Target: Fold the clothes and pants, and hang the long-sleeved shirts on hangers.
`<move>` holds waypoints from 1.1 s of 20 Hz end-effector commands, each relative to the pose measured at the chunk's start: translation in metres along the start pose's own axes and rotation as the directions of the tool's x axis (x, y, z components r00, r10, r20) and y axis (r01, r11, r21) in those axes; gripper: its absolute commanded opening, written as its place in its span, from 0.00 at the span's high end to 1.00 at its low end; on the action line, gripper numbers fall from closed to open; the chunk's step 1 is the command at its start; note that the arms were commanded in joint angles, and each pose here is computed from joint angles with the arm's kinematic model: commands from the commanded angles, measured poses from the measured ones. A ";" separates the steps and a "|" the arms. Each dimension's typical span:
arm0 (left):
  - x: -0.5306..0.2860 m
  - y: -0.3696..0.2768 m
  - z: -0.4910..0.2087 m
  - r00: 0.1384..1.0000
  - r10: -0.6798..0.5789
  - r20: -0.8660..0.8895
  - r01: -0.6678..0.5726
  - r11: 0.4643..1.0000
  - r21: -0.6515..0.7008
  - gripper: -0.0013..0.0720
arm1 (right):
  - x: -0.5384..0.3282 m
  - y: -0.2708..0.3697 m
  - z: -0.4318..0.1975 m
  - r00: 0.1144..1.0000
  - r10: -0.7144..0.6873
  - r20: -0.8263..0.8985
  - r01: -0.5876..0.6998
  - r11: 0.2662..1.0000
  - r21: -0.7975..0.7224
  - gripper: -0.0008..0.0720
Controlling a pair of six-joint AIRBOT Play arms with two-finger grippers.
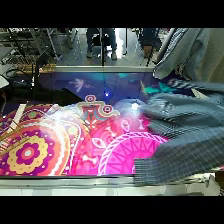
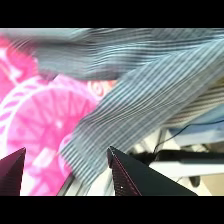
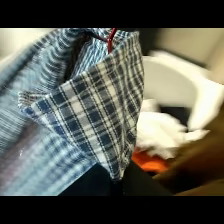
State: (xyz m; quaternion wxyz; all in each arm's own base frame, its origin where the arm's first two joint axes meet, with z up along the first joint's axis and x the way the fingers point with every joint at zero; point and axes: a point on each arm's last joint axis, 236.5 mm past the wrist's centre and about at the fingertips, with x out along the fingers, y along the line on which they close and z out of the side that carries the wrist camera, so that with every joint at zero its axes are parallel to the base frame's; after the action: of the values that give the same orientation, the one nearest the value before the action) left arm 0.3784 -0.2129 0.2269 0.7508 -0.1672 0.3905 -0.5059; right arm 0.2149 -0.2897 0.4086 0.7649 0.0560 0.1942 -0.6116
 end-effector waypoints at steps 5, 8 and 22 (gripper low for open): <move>-0.002 0.022 -0.022 0.992 0.090 -0.093 -0.089 0.996 0.013 0.23 | 0.025 -0.152 0.111 0.860 -0.309 0.406 0.236 0.947 0.219 0.96; -0.002 0.022 -0.022 0.991 0.090 -0.094 -0.090 0.996 0.013 0.23 | 0.055 -0.193 0.100 0.839 -0.410 0.358 0.347 0.910 0.228 0.96; -0.021 0.075 -0.030 0.920 0.366 -0.139 -0.371 0.929 -0.010 0.26 | -0.062 -0.032 0.166 0.685 0.230 0.692 -0.408 0.907 0.103 0.03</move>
State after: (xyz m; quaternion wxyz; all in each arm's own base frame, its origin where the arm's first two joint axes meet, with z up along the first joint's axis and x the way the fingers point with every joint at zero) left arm 0.3797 -0.1892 0.1897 0.7659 -0.1041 0.4441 -0.4531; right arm 0.1599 -0.3732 0.5410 0.7868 -0.0743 -0.0684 -0.6089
